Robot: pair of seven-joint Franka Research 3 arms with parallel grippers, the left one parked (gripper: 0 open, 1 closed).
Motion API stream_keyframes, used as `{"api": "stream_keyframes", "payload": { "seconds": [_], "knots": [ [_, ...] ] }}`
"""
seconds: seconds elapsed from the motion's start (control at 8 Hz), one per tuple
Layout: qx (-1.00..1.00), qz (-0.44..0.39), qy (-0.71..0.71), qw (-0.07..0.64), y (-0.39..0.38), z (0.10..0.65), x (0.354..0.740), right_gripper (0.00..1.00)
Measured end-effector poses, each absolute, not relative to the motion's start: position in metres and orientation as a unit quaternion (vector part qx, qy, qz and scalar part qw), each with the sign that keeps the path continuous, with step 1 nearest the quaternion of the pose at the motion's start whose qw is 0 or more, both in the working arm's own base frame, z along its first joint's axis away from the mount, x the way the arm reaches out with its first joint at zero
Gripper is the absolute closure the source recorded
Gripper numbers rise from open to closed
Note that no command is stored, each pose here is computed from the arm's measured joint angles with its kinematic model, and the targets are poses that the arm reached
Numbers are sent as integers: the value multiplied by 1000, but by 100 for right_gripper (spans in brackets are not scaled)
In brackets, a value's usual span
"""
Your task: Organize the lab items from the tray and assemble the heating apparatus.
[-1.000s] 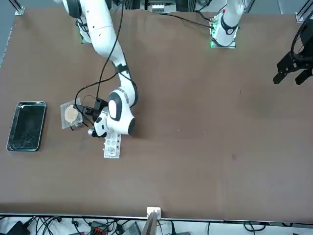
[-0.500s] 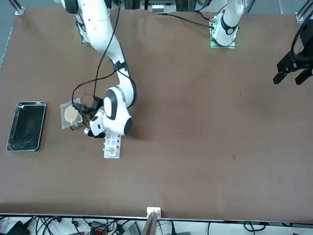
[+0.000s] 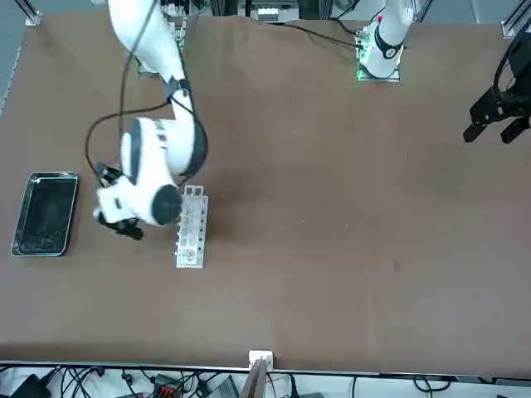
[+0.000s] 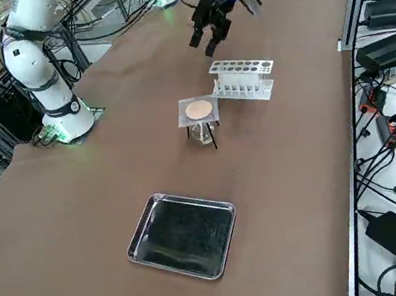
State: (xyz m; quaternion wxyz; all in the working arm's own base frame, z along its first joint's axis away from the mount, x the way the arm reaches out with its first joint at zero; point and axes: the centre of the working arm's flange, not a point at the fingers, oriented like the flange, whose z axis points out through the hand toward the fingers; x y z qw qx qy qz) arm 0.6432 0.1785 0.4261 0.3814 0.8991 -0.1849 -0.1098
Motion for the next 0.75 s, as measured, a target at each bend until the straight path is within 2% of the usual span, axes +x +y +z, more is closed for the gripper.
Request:
{"api": "stream_keyframes", "payload": {
  "seconds": [0.38, 0.75],
  "knots": [
    [930, -101, -194, 294, 120, 510, 641, 0],
    [967, -98, -159, 175, 12, 593, 625, 0]
  ]
}}
